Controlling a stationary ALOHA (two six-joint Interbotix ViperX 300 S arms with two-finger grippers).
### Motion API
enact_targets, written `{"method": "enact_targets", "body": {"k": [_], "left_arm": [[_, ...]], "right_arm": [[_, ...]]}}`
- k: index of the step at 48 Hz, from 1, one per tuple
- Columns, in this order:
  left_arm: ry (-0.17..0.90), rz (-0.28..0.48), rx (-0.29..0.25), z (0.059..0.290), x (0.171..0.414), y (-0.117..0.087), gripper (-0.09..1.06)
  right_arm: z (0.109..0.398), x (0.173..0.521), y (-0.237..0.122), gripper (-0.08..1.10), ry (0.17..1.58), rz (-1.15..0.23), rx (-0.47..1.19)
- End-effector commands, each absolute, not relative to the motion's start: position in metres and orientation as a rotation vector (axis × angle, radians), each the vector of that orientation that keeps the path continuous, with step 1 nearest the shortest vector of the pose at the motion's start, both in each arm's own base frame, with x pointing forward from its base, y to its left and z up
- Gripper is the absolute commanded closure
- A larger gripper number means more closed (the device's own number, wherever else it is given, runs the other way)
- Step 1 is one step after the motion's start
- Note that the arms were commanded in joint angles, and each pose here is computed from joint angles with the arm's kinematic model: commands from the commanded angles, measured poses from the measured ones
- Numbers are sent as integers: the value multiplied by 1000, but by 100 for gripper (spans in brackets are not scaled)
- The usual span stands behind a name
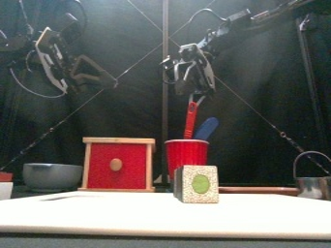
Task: Cut the sushi into 4 pieces with the knife
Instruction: Pick up the knife at its handle with right hand
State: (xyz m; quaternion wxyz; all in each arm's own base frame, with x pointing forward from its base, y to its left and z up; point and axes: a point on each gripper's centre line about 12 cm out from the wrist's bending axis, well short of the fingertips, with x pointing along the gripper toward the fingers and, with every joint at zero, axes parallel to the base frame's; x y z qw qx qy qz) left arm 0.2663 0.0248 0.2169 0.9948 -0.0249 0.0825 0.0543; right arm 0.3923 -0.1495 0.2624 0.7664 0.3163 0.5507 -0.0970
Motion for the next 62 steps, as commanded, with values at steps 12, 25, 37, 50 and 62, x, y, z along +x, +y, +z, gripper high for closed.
{"method": "enact_targets", "body": {"k": [12,25,37,50,62], "left_arm": [[160,124,-69,218,267,27,99],[166,126,-70,216,266,27,99],[169,126,-71,215,265,27,99],[172,127,-72,214,264,27,99],[178,127,-72,211,263,27,99]], "right_arm": [[265,403,-159,5,1270,-207,645],[257,406,-160,19,1314,-201,648],[254,405,-158,39,1346,-191,651],[257,411,-159,57,1353,-183,642],[264,419,-165,67,1373,-182,612]]}}
